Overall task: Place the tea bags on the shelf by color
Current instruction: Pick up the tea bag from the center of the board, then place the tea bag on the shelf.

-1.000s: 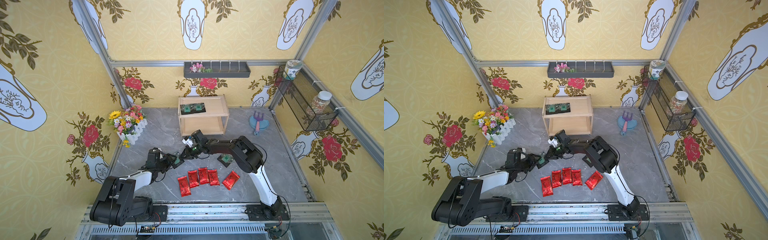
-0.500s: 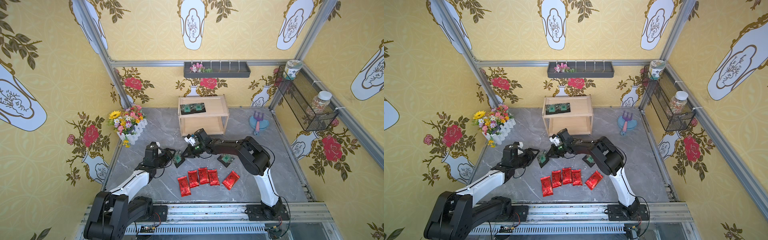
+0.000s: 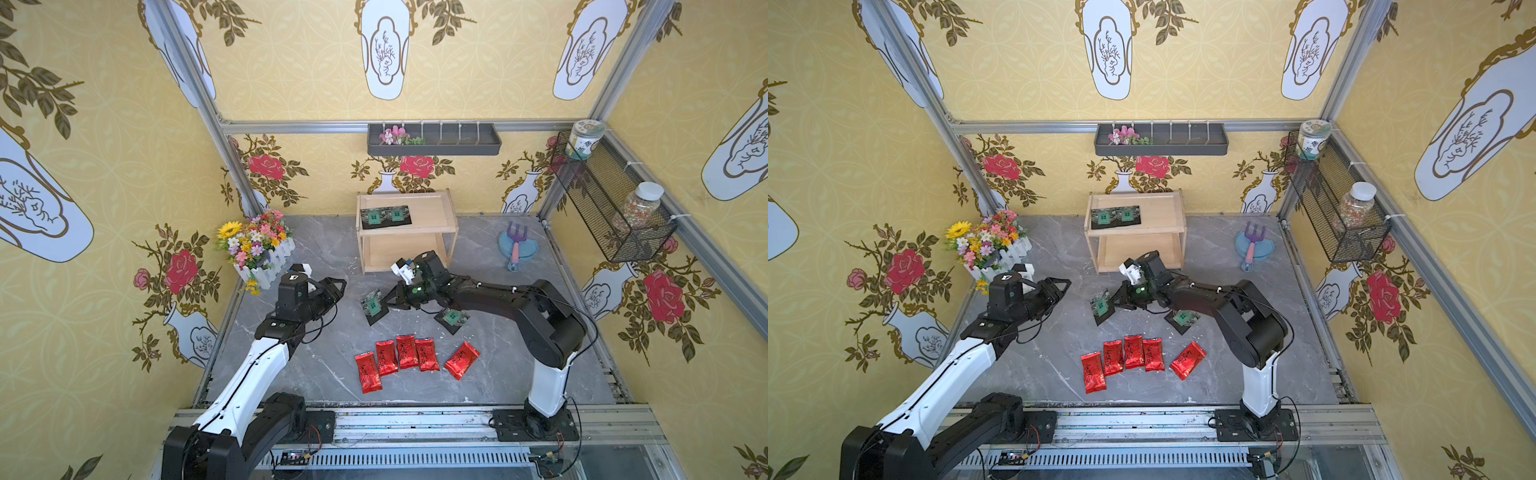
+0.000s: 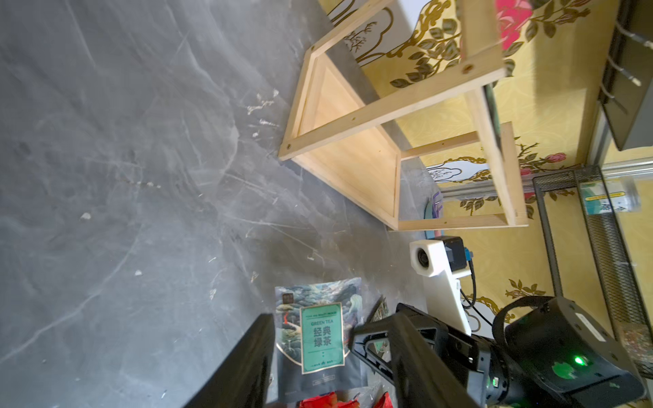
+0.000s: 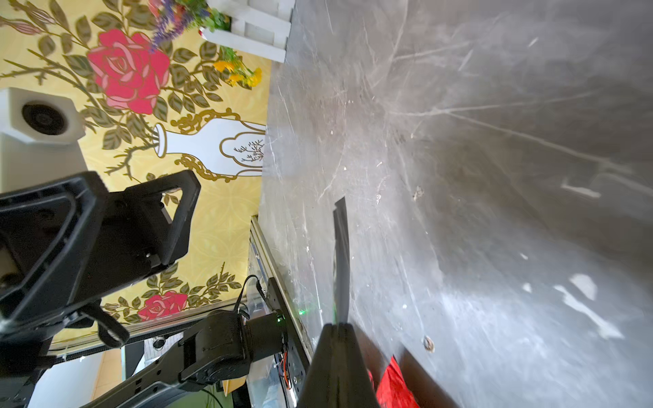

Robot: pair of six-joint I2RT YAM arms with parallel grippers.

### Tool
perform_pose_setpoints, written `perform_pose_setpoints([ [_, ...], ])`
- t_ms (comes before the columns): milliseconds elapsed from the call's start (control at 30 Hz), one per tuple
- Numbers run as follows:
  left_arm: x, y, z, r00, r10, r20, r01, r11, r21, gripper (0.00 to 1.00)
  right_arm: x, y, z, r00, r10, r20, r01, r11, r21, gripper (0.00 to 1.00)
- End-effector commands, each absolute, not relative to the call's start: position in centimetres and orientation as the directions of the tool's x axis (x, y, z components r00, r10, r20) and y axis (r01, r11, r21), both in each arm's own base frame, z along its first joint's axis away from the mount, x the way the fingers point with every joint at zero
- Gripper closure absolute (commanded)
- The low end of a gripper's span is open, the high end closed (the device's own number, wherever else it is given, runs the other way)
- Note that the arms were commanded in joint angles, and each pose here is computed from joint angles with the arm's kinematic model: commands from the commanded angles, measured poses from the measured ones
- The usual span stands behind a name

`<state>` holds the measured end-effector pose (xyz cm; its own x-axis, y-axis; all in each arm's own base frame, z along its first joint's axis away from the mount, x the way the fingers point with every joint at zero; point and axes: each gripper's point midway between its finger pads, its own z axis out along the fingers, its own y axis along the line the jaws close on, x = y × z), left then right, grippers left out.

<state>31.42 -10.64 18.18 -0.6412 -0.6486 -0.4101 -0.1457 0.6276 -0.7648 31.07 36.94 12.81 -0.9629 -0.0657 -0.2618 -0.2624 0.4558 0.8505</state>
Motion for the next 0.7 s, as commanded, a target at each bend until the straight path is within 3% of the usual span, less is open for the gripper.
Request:
perform_pose_setpoints([
  [0, 31.3, -10.9, 18.5, -0.670, -0.620, -0.409, -0.141, 0.647, -0.749, 0.43, 31.8, 35.4, 15.7, -0.941, -0.042, -0.337, -0.319, 0.448, 0.835, 1.00],
  [267, 32.8, -12.3, 20.7, -0.698, -0.571, -0.432, -0.064, 0.651, -0.757, 0.43, 34.7, 31.2, 24.1, -0.890, 0.042, -0.454, -0.388, 0.451, 0.804, 1.00],
  [467, 34.7, -13.9, 22.1, -0.713, -0.539, -0.449, -0.015, 0.651, -0.759, 0.43, 40.4, 26.0, 29.0, -0.832, 0.171, -0.528, -0.385, 0.507, 0.771, 1.00],
  [667, 36.3, -15.2, 22.7, -0.730, -0.515, -0.450, 0.019, 0.642, -0.766, 0.43, 46.0, 22.6, 30.3, -0.790, 0.236, -0.566, -0.342, 0.596, 0.727, 1.00],
])
